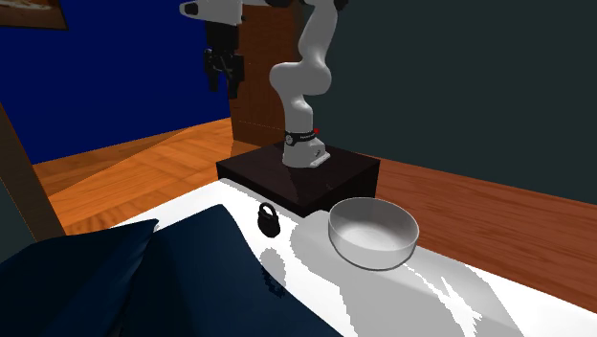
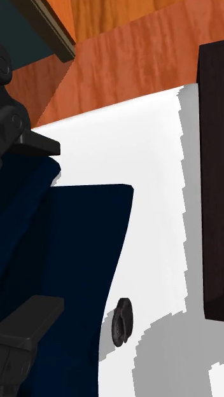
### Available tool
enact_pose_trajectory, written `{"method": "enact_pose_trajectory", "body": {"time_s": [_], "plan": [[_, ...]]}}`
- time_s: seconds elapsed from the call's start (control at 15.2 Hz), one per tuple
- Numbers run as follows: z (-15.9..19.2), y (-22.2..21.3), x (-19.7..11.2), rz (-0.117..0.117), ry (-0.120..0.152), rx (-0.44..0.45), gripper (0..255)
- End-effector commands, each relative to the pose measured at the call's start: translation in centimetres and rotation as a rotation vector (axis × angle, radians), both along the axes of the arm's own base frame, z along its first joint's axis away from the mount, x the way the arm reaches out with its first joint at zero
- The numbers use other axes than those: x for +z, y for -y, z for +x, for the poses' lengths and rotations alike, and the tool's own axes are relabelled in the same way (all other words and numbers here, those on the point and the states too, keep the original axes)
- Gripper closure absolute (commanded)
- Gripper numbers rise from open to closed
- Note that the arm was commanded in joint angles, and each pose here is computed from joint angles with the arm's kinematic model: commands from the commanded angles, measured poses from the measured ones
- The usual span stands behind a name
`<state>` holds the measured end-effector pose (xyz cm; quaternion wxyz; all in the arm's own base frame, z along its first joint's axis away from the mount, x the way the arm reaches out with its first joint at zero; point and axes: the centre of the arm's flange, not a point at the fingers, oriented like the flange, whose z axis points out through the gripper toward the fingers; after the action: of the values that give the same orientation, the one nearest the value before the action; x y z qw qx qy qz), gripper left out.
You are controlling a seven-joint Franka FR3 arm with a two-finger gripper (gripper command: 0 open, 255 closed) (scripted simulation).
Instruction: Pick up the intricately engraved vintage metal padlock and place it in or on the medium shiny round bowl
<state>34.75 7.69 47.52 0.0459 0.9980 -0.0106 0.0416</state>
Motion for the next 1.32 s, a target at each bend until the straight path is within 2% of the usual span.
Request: {"method": "enact_pose_trajectory", "body": {"time_s": [0.0, 1.25], "plan": [[0.4, -1.7, -1.9, 0.001, -0.002, 0.012, 0], [3.3, -18.8, -19.8, 0.008, -0.03, 0.133, 0]]}}
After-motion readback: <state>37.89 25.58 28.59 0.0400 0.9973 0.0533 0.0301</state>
